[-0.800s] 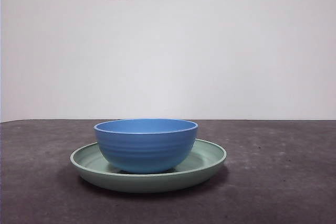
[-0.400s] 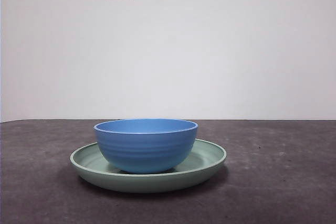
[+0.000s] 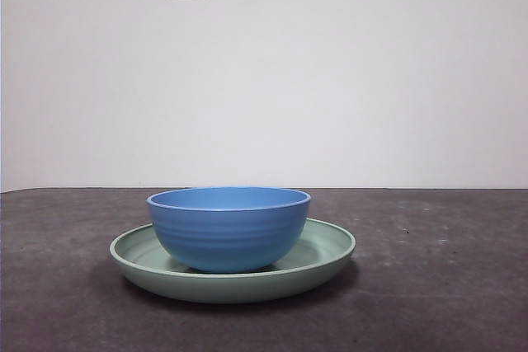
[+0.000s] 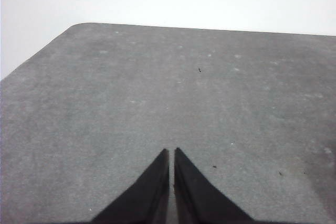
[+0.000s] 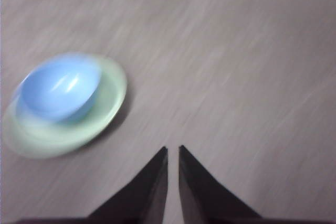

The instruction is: Pick up the blue bowl, put it on the green plate, put it on desk

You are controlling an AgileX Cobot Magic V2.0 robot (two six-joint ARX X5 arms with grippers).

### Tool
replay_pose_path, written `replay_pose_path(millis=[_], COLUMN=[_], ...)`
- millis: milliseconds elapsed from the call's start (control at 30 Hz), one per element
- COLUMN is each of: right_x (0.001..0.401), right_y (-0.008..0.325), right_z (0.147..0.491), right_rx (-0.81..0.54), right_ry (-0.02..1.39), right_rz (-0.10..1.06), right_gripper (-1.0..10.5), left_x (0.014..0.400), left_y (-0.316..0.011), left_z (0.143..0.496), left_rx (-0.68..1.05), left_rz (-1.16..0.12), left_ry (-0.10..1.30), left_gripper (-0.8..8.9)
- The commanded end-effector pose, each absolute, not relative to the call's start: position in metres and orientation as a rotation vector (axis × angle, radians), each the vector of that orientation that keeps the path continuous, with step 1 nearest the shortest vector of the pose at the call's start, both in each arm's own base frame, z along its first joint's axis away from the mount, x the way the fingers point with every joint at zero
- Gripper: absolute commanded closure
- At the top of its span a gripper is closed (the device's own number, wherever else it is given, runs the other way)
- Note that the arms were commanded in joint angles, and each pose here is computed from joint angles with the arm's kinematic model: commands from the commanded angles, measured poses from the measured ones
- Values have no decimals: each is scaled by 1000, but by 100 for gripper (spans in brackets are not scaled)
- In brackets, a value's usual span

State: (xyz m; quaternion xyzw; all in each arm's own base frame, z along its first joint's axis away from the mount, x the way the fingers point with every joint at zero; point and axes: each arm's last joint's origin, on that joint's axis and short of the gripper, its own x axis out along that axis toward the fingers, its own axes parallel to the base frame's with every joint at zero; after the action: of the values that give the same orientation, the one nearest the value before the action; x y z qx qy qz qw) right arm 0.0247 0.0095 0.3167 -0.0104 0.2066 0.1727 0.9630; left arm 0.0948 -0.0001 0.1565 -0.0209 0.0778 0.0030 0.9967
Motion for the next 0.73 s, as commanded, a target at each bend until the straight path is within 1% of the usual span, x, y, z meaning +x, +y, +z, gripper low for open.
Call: replay_pose_path(millis=[33, 167, 300, 433, 533, 633, 733], right_x=[44, 67, 80, 87, 90, 93, 95], right_y=[9, 3, -2, -6, -7, -8, -8], right_z=[309, 276, 238, 201, 180, 164, 152], right_rx=[-67, -43, -44, -40, -39, -39, -34], right_ry=[201, 49, 9, 68, 106, 147, 179], right_rz=[235, 92, 19, -25, -55, -85, -87], right_gripper=[916, 916, 916, 916, 916, 916, 916], left_x=[96, 96, 96, 96, 96, 96, 96], left_y=[0, 0, 0, 0, 0, 0, 0], left_z=[149, 149, 149, 149, 149, 149, 149], left_rx=[-36, -36, -36, -36, -36, -36, -36], left_rz=[13, 12, 12, 13, 12, 12, 12], left_ry=[182, 182, 182, 182, 182, 182, 182], left_gripper=[794, 794, 794, 794, 794, 794, 794])
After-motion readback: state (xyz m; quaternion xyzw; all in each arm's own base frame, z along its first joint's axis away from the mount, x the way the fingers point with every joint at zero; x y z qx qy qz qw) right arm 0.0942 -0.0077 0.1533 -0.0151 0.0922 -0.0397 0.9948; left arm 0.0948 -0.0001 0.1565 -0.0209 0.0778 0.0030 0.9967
